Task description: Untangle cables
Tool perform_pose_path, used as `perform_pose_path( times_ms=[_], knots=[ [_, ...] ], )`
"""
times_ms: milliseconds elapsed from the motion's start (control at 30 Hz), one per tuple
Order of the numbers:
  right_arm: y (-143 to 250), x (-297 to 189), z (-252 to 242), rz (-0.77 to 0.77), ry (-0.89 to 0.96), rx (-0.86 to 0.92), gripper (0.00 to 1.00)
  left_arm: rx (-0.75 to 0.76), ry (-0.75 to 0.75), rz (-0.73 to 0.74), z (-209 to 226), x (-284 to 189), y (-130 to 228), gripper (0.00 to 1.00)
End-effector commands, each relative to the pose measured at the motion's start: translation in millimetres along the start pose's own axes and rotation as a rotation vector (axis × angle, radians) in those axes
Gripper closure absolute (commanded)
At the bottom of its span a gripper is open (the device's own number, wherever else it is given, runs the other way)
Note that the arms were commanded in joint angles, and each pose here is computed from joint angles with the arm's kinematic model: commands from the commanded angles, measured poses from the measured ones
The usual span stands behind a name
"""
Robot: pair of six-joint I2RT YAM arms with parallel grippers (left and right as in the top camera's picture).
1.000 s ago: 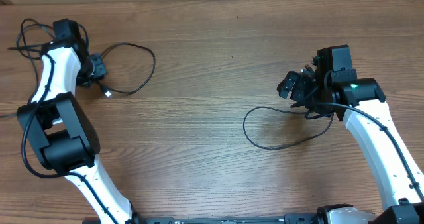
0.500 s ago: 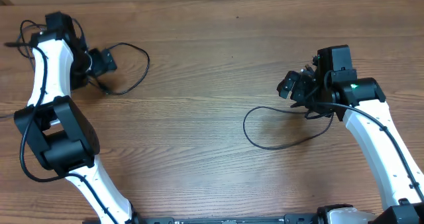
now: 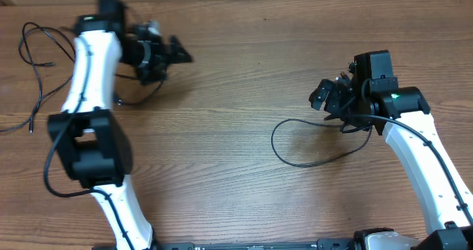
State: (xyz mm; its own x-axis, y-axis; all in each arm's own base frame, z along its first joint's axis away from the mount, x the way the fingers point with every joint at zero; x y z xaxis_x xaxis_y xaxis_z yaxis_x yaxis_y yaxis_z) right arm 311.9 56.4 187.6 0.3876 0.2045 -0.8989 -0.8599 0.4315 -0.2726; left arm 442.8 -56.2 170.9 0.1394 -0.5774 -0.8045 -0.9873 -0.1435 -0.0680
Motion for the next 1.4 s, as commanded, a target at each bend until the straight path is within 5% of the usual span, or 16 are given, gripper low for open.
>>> perform_pose_path(
  times_ms=[0,167,600,833,1100,1367],
  knots=[
    [-1.0,-0.4,-1.5,-0.009,0.007,-0.003,0.0,0.109,-0.204,-0.012,-23.8,10.8,8.6,0.0],
    [-0.9,-0.4,-1.5,-0.009,0.007,-0.003,0.0,0.238,-0.424,0.011,-45.5,39.7,26.1,0.0],
    [-27.7,-14.1,7.0,-0.117,-0.037,-0.002,0.0,0.352,-0.374,0.176,-114.5,110.5,102.3,0.0],
    [-54.0,-69.8,-50.0,-0.129,0.066,0.239,0.0,0.461,-0.43,0.185,-150.5,136.3,143.1,0.0],
    [-50.6,-101.8,-130.4,-0.104,0.171,0.533,0.0,0.111,-0.566,0.045,-161.6,162.0,186.0,0.0],
    [-48.8,-108.0,-148.3,-0.111,0.19,0.599,0.0,-0.126,-0.367,0.114,-184.1,211.0,232.6,0.0]
  ],
)
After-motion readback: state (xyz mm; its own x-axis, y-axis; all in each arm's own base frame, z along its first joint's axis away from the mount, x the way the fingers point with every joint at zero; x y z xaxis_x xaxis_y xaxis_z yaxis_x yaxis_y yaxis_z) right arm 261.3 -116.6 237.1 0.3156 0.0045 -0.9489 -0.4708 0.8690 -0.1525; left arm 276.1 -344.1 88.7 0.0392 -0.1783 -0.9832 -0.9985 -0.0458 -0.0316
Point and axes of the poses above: each gripper's point midway between its finger pads, its own x axis out along the fingers, its own z axis along the line the jaws close on, y = z × x, the point moved 5 cm from there along -x, back along the fingers, and after that the axes turned 3 degrees about x, right-handed, at the moved point
